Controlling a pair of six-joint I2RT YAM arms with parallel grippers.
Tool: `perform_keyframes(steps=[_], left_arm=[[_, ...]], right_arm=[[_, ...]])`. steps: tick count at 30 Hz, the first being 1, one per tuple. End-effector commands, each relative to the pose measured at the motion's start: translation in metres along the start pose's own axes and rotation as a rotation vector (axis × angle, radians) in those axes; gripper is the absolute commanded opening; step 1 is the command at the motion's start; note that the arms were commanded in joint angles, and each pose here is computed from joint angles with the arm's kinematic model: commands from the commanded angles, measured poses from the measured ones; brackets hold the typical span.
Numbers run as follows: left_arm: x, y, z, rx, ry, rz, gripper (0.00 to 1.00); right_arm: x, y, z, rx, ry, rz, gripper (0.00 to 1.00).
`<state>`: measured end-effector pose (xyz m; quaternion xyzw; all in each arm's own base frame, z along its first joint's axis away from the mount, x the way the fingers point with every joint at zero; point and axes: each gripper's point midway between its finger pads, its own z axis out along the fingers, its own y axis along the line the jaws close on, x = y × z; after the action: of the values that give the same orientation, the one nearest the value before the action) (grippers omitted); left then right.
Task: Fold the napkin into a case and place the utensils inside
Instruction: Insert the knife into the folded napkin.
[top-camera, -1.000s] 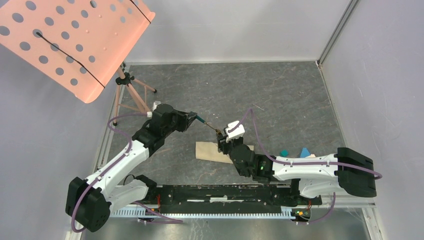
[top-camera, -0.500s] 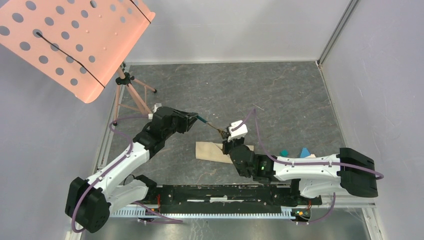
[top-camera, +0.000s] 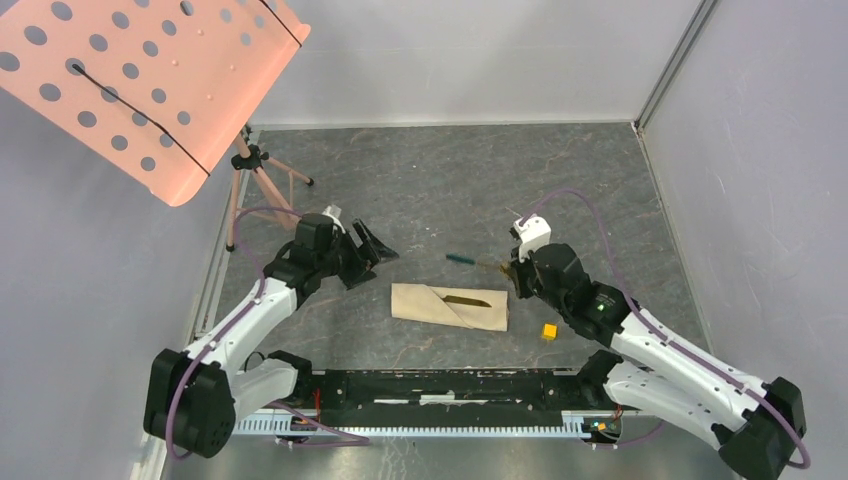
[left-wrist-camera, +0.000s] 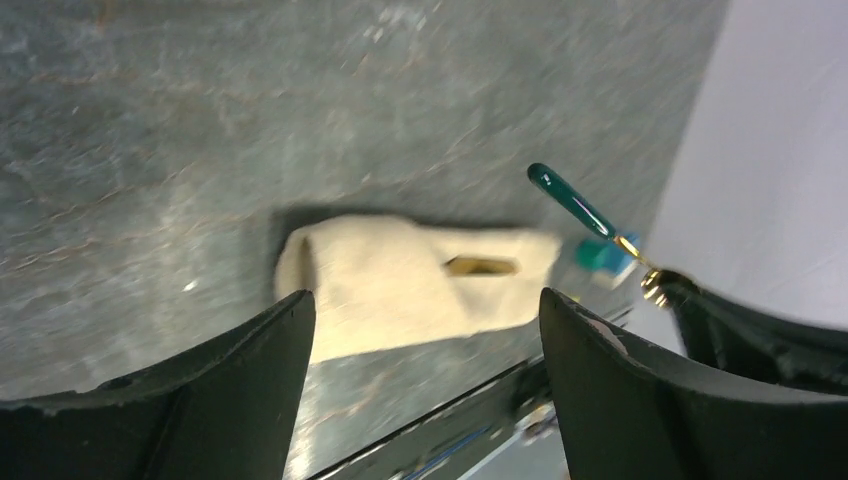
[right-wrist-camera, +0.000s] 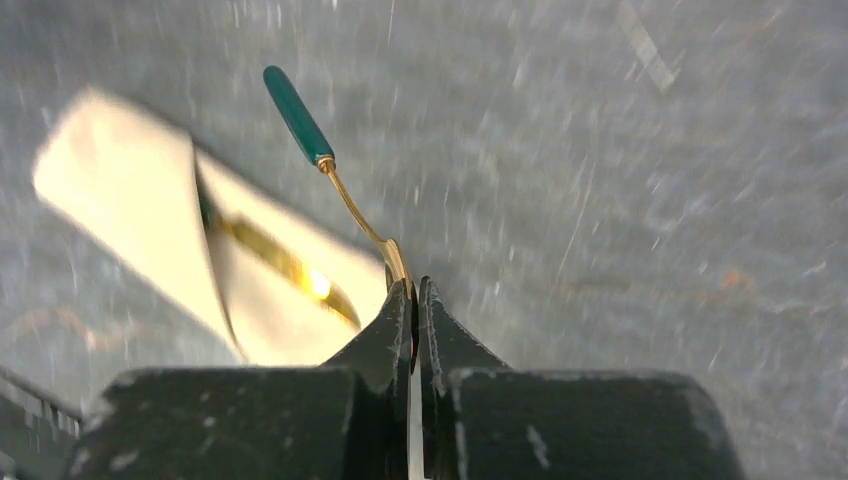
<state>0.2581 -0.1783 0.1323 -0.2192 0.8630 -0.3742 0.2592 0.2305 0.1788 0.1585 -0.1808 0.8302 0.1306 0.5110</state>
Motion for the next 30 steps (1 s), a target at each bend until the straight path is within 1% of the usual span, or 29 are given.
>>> perform_keyframes(steps=[1, 3, 7, 8, 11, 13, 16, 19, 21, 23, 26, 30], left_arm=[[0.035, 0.035, -0.005, -0.057, 0.189, 0.247, 0.87], [0.039, 0.046, -0.005, -0.087, 0.202, 0.253, 0.82], [0.054, 0.058, -0.002, -0.081, 0.244, 0.237, 0.75], [0.057, 0.061, -0.001, -0.078, 0.251, 0.234, 0.74], [0.064, 0.066, 0.003, -0.076, 0.274, 0.223, 0.70], [0.070, 0.068, 0.006, -0.073, 0.292, 0.216, 0.67], [0.077, 0.069, 0.012, -0.064, 0.310, 0.215, 0.66], [0.082, 0.071, 0.015, -0.068, 0.328, 0.217, 0.66], [0.083, 0.073, 0.017, -0.076, 0.334, 0.219, 0.65], [0.083, 0.075, 0.018, -0.083, 0.334, 0.224, 0.64], [0.083, 0.078, 0.019, -0.095, 0.333, 0.228, 0.61], [0.085, 0.081, 0.022, -0.095, 0.336, 0.226, 0.57]], right_arm=[[0.063, 0.012, -0.027, -0.225, 0.290, -0.018, 0.00], [0.066, 0.009, -0.030, -0.257, 0.292, 0.031, 0.00], [0.077, -0.010, -0.033, -0.240, 0.323, 0.109, 0.00], [0.077, -0.008, -0.034, -0.263, 0.324, 0.123, 0.00], [0.080, -0.010, -0.038, -0.263, 0.352, 0.153, 0.00], [0.074, -0.011, -0.040, -0.261, 0.327, 0.168, 0.00], [0.059, -0.017, -0.044, -0.220, 0.274, 0.179, 0.00], [0.058, -0.028, -0.048, -0.151, 0.284, 0.168, 0.00], [0.057, -0.031, -0.051, -0.138, 0.285, 0.162, 0.00], [0.060, -0.023, -0.054, -0.178, 0.301, 0.171, 0.00], [0.071, -0.003, -0.059, -0.294, 0.340, 0.197, 0.00], [0.086, 0.000, -0.060, -0.307, 0.358, 0.214, 0.00]])
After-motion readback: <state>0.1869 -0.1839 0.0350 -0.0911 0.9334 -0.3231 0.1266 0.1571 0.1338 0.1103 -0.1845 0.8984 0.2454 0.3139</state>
